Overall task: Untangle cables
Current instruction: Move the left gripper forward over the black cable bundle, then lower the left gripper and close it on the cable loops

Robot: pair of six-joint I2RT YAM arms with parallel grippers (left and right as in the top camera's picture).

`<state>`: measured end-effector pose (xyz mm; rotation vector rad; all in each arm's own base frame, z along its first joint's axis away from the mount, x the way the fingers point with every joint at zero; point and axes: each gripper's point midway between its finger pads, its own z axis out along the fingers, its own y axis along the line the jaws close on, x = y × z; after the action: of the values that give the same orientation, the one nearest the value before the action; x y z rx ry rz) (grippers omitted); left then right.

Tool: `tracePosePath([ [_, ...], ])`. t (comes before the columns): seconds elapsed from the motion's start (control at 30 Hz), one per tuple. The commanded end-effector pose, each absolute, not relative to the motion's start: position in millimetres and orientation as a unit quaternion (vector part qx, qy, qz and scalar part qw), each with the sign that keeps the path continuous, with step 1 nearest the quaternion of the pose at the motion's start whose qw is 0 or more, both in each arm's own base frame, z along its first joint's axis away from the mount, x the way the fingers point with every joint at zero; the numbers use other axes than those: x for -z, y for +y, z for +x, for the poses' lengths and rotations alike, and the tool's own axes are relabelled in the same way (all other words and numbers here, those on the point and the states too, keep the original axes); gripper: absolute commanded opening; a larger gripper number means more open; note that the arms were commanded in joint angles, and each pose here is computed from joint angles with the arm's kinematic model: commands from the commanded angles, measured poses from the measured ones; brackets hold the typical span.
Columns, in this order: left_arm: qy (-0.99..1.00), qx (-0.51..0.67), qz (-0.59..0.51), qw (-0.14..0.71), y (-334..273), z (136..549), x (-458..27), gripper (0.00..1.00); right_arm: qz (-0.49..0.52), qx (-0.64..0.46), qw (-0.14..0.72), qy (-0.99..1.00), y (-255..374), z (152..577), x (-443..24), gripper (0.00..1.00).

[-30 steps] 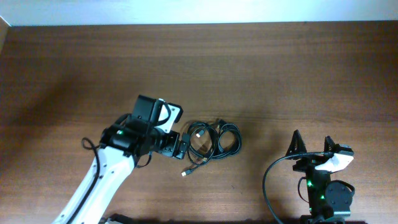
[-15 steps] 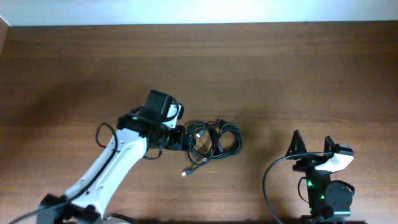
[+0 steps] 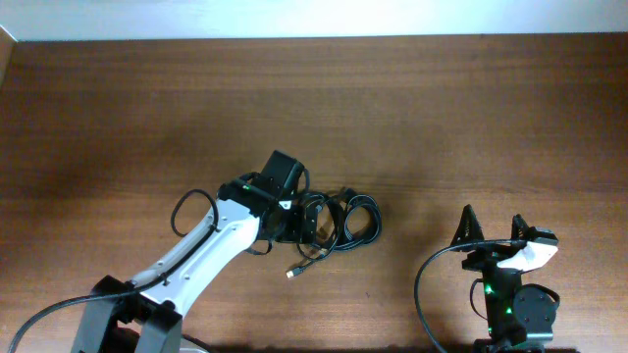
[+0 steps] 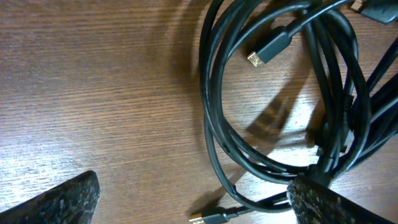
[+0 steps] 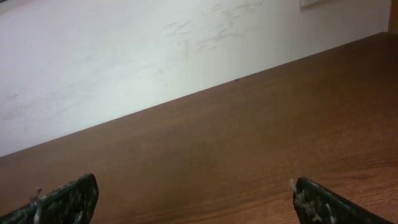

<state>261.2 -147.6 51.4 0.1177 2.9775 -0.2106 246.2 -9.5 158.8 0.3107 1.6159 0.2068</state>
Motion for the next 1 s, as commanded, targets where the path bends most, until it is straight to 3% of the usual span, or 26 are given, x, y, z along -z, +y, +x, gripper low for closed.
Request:
tracePosePath([
  [0.0,0.993,0.058,0.037,0.093,-148.6,269.8,-54.4,0.99,0.138,-0.084,0.673,0.721,-10.8,246.0,-155.6,0.99],
  [0.53,0.996,0.04,0.023,0.079,-149.4,279.5,-24.2,0.99,0.138,-0.084,0.673,0.721,-10.8,246.0,-155.6,0.99],
  [0.97,0.99,0.018,0.052,0.129,-173.5,283.5,-28.3,0.99,0.138,-0.084,0.673,0.721,-10.8,246.0,-155.6,0.99],
])
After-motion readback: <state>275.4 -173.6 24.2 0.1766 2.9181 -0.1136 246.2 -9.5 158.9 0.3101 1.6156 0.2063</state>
